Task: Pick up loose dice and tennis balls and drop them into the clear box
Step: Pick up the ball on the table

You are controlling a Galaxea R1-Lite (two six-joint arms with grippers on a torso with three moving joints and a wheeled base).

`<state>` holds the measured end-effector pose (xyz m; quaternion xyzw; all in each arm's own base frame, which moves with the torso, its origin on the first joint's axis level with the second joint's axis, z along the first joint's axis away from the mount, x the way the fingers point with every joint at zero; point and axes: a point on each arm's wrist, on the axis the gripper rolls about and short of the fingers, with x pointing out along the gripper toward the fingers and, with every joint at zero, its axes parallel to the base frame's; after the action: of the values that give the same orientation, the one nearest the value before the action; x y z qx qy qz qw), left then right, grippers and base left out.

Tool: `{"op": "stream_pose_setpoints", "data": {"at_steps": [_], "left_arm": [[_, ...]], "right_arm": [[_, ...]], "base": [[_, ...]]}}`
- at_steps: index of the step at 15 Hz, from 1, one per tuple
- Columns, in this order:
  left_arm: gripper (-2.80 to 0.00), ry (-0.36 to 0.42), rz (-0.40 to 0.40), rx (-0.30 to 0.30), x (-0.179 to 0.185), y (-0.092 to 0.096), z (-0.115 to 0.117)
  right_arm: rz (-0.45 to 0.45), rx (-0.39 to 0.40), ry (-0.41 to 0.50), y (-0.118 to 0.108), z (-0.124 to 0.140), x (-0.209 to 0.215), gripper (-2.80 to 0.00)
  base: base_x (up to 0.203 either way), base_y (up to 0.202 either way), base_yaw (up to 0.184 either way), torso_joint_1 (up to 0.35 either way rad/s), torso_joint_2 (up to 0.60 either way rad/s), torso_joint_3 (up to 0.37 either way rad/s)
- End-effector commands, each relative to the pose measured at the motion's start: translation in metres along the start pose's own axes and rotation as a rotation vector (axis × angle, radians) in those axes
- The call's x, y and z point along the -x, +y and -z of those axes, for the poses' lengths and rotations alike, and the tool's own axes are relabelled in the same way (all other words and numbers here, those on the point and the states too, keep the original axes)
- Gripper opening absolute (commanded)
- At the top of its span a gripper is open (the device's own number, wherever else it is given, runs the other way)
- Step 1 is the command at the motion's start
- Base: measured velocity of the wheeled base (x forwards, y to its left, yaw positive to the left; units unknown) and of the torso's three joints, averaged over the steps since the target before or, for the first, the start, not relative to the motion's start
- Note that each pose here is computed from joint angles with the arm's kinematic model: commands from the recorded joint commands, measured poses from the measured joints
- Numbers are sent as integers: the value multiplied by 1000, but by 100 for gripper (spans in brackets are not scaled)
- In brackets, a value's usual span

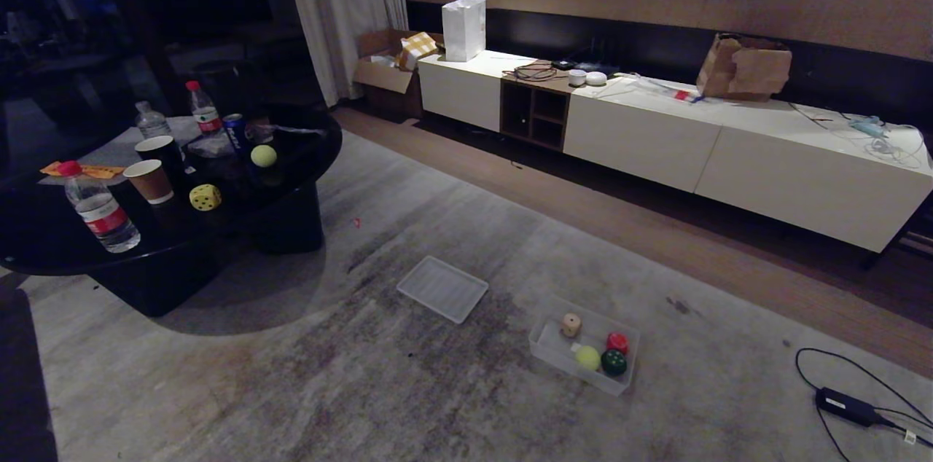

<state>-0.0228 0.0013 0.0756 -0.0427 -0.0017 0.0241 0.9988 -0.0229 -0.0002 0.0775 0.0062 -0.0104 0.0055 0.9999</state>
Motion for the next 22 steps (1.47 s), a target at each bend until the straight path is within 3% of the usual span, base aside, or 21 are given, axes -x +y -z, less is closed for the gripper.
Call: {"op": "stream_pose_setpoints", "data": {"at_steps": [1, 7, 22], "left_arm": [[-280, 1, -5, 11, 0, 0, 0], [-280, 2, -6, 7, 0, 0, 0], [-280, 2, -9, 14, 0, 0, 0]], "right_arm": [[0, 0, 9, 0, 2, -1, -280], [2, -1, 8, 0, 2, -1, -280], [0, -1, 7, 0, 2, -1, -280]], "base": [[0, 0, 0, 1, -1, 50], [0, 0, 13, 0, 2, 16], [-1, -6, 163, 4, 1, 2]]}}
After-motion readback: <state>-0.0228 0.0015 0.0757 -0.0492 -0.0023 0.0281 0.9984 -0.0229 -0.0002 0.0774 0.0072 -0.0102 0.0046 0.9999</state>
